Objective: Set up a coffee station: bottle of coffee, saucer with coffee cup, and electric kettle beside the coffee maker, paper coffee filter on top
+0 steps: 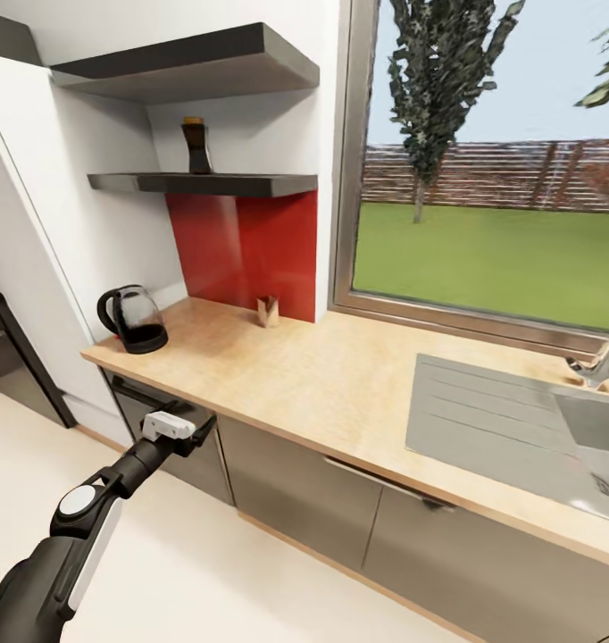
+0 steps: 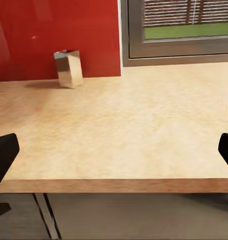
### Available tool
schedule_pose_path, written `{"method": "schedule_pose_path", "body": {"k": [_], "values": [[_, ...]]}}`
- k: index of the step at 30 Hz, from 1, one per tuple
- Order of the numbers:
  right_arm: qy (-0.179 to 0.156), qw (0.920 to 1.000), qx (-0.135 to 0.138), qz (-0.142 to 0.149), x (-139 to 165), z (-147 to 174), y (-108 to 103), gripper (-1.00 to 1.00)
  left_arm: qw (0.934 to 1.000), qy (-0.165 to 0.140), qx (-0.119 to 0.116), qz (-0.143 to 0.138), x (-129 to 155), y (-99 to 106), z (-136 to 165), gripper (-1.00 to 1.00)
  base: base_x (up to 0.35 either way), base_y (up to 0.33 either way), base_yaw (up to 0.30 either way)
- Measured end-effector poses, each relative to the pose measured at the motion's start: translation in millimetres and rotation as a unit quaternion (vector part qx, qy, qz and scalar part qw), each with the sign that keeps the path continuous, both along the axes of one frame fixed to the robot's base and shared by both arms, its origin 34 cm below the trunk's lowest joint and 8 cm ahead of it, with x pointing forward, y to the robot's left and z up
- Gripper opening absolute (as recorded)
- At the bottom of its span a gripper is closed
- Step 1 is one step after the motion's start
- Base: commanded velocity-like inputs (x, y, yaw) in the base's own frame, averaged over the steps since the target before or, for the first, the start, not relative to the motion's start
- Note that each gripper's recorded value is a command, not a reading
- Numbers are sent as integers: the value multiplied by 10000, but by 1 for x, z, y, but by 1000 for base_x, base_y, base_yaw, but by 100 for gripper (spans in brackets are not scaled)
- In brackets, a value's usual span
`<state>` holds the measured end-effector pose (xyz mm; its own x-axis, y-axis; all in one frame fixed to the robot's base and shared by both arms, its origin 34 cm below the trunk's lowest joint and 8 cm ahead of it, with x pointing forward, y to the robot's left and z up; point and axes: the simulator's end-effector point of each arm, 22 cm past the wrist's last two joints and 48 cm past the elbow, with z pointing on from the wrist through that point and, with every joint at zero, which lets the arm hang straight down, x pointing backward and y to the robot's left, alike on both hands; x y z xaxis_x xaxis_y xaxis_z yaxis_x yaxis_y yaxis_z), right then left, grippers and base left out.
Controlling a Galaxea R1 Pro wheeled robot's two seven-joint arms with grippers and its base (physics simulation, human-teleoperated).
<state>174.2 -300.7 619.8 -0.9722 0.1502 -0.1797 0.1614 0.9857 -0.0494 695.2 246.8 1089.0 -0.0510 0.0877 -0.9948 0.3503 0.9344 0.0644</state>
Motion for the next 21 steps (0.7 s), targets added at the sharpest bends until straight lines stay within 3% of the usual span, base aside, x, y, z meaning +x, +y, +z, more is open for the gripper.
{"method": "schedule_pose_path", "body": {"k": [21], "values": [[5, 10000, -9, 2, 0, 0, -1, 100, 10000, 4, -7, 3, 0, 0, 0, 100, 96, 320, 1]]}}
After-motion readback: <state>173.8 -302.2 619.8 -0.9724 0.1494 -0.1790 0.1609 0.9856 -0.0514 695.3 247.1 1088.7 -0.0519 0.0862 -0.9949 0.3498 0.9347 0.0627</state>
